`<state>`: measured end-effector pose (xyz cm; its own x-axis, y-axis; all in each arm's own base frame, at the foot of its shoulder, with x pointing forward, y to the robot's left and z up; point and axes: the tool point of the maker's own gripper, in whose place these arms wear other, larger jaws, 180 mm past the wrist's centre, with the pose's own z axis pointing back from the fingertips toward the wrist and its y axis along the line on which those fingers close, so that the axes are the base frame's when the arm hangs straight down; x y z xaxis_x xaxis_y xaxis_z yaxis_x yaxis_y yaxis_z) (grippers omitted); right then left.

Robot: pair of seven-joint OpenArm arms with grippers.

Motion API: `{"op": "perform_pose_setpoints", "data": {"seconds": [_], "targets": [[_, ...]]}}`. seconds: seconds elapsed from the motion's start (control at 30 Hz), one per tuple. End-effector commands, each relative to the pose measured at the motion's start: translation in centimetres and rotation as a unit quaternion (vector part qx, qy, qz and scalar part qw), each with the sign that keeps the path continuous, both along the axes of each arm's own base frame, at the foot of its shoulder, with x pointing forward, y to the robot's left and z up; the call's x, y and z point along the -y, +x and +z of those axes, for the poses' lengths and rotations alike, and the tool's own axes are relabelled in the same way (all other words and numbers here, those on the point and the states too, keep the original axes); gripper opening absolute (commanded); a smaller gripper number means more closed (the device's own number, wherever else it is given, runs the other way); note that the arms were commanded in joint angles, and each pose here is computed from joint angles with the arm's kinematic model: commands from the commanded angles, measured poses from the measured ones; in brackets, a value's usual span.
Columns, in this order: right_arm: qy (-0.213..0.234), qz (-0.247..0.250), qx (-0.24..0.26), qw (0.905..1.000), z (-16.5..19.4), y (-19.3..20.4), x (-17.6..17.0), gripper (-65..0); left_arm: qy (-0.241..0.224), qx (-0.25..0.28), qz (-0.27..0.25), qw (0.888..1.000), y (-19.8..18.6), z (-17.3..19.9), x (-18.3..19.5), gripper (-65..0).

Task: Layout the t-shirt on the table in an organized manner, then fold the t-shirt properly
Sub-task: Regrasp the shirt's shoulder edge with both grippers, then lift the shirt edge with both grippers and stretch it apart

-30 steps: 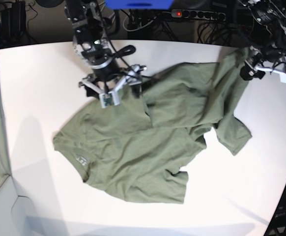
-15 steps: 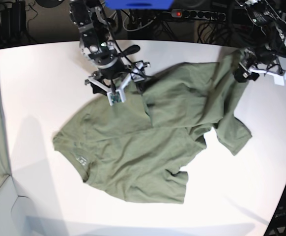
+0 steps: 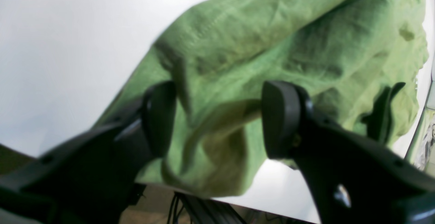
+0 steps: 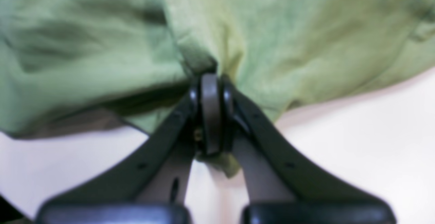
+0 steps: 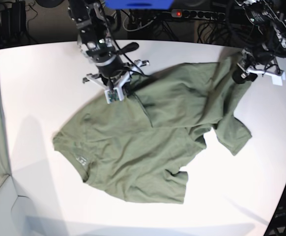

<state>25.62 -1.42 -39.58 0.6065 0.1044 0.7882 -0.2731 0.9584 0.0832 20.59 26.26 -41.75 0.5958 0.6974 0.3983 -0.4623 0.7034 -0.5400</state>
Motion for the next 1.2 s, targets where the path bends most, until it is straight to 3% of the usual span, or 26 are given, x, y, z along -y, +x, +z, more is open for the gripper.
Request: {"op": "perform_pose_setpoints", "data": {"seconds": [0.0, 0.23, 0.37, 0.63, 0.8, 1.0, 1.17], "targets": [[0.009, -0.011, 0.041, 0.9991, 2.4, 0.9, 0.7, -65.0, 0.007, 0.004, -0.004, 1.000, 0.2, 0.5, -0.4, -26.6], [0.007, -0.094, 0.119, 0.9884, 8.7, 1.6, 6.3, -65.0, 0.005, -0.011, -0.005, 1.000, -1.4, 0.0, -0.2, -26.6], [0.003, -0.182, 0.145, 0.9725, 9.8, 2.2, 11.1, -65.0, 0.002, -0.019, -0.005, 1.000, -2.2, -0.4, 0.0, -26.6], [-0.014, -0.291, 0.162, 0.9428, 10.1, 1.1, 17.6, -65.0, -0.004, -0.039, -0.039, 0.998, -3.1, -1.4, 1.9, -26.7], [0.038, -0.311, 0.135, 0.9399, 8.5, -0.1, 17.8, -65.0, -0.008, -0.043, -0.045, 0.998, -3.2, -1.5, 2.4, -26.7], [0.042, -0.312, 0.125, 0.9408, 7.8, -0.3, 17.7, -65.0, -0.008, -0.042, -0.047, 0.998, -3.1, -1.5, 2.5, -27.4], [0.042, -0.314, 0.111, 0.9420, 6.7, -0.5, 17.6, -65.0, 0.000, -0.031, -0.049, 0.998, -2.7, -0.7, 2.4, -41.2]]}}
